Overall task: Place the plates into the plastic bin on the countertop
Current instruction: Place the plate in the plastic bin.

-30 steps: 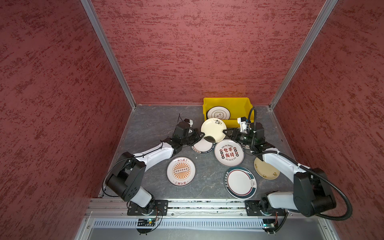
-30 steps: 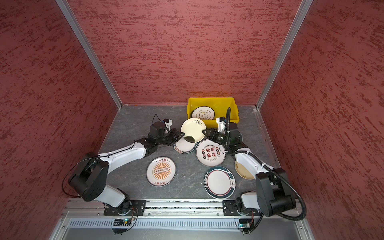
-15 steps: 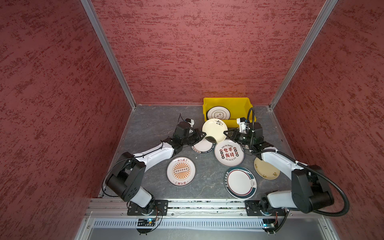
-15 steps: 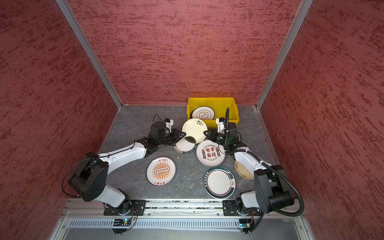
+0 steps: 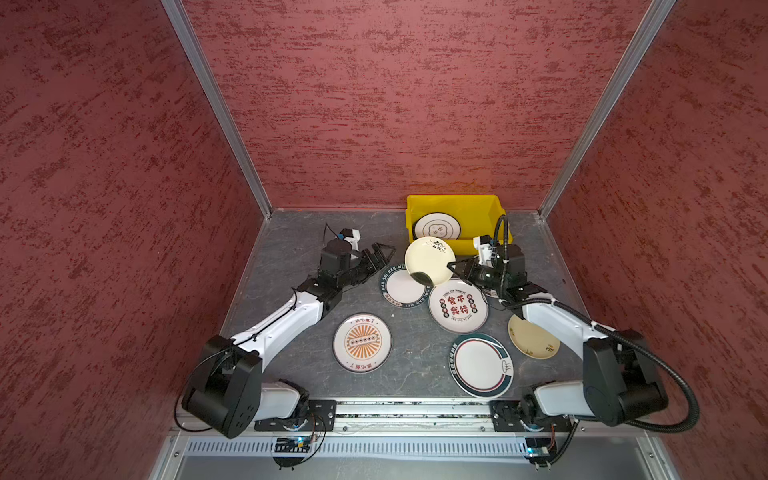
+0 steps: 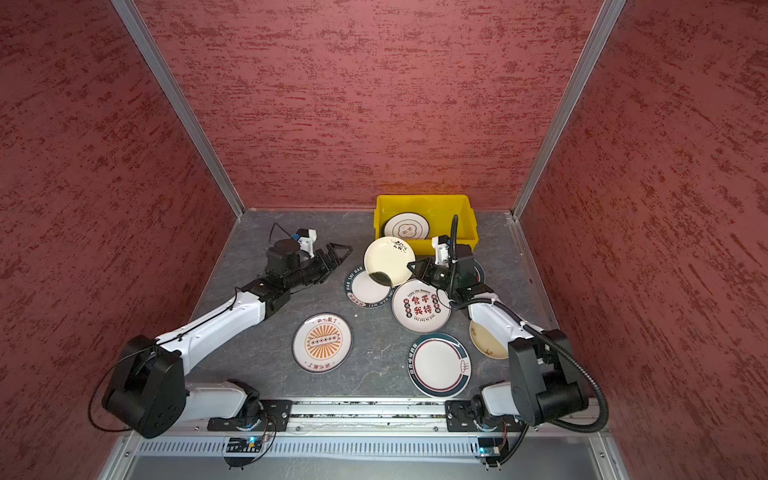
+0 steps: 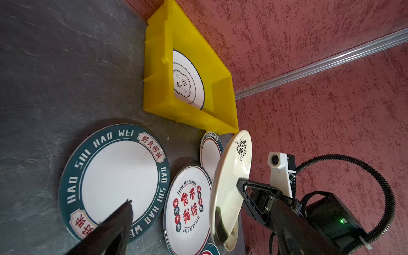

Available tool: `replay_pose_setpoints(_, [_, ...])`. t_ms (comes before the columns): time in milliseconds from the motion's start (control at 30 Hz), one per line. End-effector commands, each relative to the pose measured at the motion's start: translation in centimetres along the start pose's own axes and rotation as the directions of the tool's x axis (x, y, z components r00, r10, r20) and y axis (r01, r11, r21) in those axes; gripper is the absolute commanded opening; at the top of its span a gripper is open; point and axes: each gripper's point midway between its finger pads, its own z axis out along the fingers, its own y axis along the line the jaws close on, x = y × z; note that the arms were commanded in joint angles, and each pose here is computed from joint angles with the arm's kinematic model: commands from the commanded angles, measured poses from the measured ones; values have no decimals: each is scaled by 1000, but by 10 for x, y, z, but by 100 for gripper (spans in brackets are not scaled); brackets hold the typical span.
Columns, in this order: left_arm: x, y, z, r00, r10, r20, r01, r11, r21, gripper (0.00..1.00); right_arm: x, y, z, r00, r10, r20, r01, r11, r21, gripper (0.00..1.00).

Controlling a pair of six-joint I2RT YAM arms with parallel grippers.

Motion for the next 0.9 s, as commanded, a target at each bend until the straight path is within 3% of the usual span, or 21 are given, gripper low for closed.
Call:
replay_pose_setpoints(0, [-5,18,-11,1000,7,26,-6,999,-40,99,-20,14,-2,997,-55,46,55,998,4,0])
replay_pose_setpoints(167, [-19,31,-31,997,4,77,1,997,-74,99,-39,10,-9,984,-155,84,143,982,125,0])
replay_pose_setpoints(433, [-28,50,-62,986,7,165,12,993,-114,99,-104,12,-14,945,-282,168,219,922,319,0])
replay_pose_setpoints(867, [-29,69,-86,981,79,180,-48,984,-173,99,-191,-58,24,930,-341,141,183,759,625,0])
